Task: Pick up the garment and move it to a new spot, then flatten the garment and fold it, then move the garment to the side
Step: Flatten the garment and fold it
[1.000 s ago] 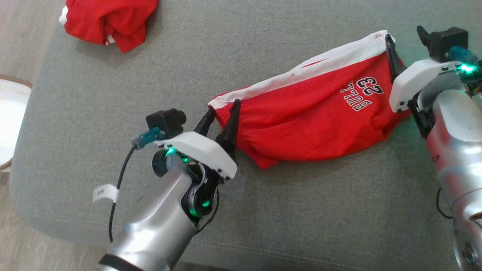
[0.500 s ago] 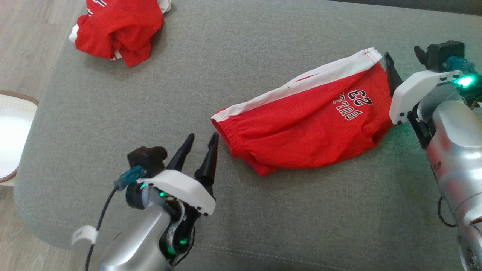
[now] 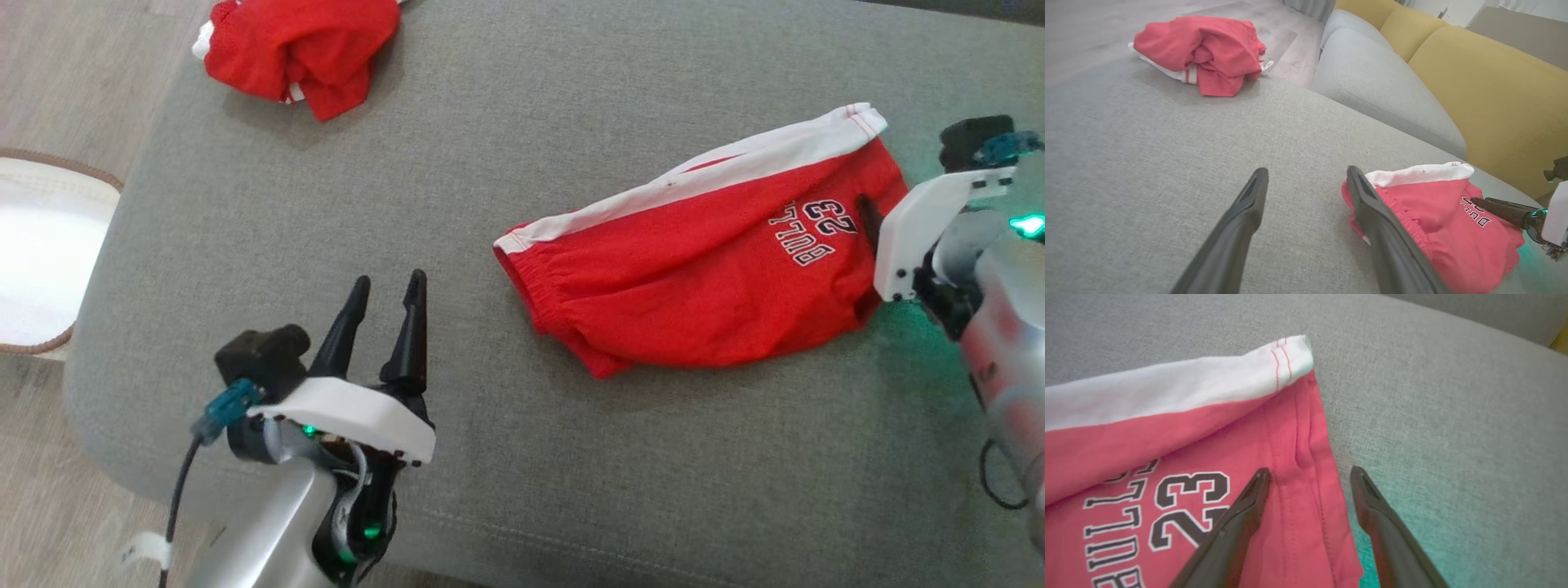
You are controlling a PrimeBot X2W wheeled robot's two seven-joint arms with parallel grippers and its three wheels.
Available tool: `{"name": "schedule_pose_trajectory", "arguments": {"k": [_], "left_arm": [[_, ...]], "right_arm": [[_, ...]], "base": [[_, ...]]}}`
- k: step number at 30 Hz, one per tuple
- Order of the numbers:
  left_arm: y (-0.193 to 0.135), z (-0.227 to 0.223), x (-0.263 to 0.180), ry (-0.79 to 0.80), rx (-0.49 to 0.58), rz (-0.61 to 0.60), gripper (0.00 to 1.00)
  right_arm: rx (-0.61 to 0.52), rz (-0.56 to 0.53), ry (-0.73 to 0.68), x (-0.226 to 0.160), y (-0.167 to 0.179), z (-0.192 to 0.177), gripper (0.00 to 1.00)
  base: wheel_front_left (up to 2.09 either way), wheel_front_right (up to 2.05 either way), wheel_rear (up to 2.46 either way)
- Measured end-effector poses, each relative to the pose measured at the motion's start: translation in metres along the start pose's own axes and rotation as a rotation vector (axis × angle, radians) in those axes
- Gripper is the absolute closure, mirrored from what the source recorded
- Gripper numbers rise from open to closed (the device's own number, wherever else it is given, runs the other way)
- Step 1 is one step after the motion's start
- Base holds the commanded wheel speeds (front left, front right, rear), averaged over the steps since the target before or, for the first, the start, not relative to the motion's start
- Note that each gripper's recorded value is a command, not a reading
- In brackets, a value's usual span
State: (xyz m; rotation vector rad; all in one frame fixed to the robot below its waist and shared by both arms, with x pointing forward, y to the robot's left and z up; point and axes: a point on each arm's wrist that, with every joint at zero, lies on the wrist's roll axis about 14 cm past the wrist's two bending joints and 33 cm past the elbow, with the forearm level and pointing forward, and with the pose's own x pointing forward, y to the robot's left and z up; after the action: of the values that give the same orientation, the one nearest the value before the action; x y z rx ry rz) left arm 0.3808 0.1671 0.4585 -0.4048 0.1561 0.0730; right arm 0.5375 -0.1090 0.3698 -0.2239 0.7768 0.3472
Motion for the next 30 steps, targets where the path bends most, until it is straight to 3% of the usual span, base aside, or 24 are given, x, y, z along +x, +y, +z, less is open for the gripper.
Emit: {"name": "schedule_pose_trajectory", "arguments": {"k": [6, 7, 8, 9, 10, 11, 17, 30], "left_arm": [[0.004, 0.007, -0.002, -0.023, 0.01, 0.007, 0.0], [0.004, 0.008, -0.002, -0.026, 0.009, 0.006, 0.0], [0.004, 0.009, -0.002, -0.029, 0.008, 0.006, 0.0], [0.004, 0.01, -0.002, -0.031, 0.007, 0.007, 0.0], [0.004, 0.01, -0.002, -0.032, 0.006, 0.008, 0.0], [0.004, 0.01, -0.002, -0.033, 0.01, 0.008, 0.0], [-0.001, 0.007, 0.0, -0.027, 0.013, -0.01, 0.0], [-0.043, -0.002, 0.009, -0.002, 0.014, -0.142, 0.0]], "right_arm": [[0.044, 0.029, 0.054, -0.002, 0.002, -0.002, 0.0], [0.048, 0.034, 0.06, -0.003, 0.002, -0.002, 0.19], [0.054, 0.039, 0.064, -0.003, 0.002, -0.003, 0.52], [0.064, 0.047, 0.067, -0.004, 0.003, -0.004, 0.65], [0.07, 0.053, 0.068, -0.004, 0.004, -0.006, 0.89], [0.068, 0.056, 0.065, -0.005, 0.005, -0.006, 1.0], [0.061, 0.052, 0.007, -0.011, 0.0, -0.005, 1.0], [0.233, -0.021, -0.242, -0.059, -0.036, -0.009, 1.0]], "base": [[0.0, 0.0, 0.0], [0.0, 0.0, 0.0], [0.0, 0.0, 0.0], [0.0, 0.0, 0.0], [0.0, 0.0, 0.0], [0.0, 0.0, 0.0], [0.0, 0.0, 0.0], [0.0, 0.0, 0.0]]}}
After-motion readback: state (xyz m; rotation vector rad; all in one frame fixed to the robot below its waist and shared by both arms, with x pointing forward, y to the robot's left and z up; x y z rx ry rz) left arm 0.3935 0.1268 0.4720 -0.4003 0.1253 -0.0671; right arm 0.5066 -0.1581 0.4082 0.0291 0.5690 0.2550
